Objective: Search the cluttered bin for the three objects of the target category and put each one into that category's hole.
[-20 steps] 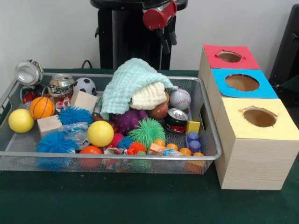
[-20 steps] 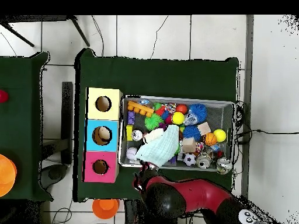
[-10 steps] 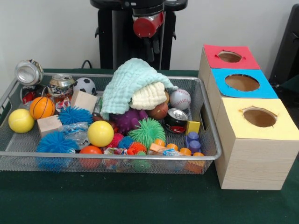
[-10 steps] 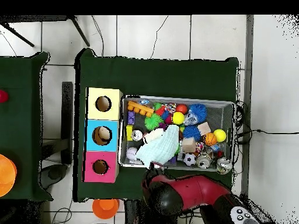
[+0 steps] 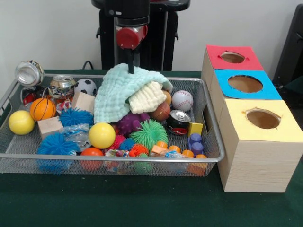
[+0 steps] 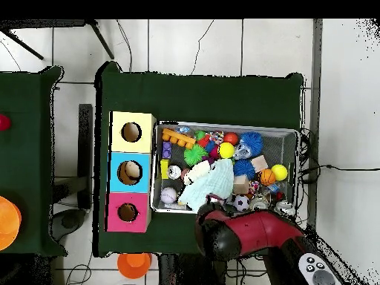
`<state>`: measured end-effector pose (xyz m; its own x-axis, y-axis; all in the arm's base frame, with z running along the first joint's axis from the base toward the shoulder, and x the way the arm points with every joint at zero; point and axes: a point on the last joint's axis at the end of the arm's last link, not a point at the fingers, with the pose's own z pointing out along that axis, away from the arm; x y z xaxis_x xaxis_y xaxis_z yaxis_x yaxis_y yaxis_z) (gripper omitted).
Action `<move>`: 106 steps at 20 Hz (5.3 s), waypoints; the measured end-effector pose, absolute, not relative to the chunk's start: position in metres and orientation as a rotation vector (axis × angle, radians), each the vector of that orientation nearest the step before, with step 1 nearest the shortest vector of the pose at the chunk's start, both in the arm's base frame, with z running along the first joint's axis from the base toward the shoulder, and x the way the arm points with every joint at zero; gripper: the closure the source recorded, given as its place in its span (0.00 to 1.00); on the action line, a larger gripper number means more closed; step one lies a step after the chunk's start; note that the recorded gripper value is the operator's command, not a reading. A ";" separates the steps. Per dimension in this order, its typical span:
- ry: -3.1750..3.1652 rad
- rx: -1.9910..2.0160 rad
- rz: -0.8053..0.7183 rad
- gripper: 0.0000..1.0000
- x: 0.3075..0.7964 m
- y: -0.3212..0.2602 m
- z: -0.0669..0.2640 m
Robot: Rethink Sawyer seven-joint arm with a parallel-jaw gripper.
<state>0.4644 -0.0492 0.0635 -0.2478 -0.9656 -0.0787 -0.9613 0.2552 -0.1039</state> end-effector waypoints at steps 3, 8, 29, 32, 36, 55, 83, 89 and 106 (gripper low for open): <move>2.386 -1.830 -0.089 0.00 0.475 -0.063 0.061; 2.422 -1.749 -0.130 0.00 0.492 -0.095 0.057; 2.468 -1.634 -0.152 0.00 0.517 -0.134 0.035; 2.460 -1.628 -0.136 0.00 0.522 -0.130 0.022; 2.425 -1.667 -0.164 0.00 0.531 -0.123 0.008; 2.405 -1.390 -0.100 0.00 0.552 -0.158 -0.038; 2.346 -0.619 0.797 0.00 0.554 -0.140 -0.043; 2.284 -0.593 0.917 0.00 0.544 -0.102 -0.043; 2.196 -1.218 0.495 0.00 0.546 0.007 -0.039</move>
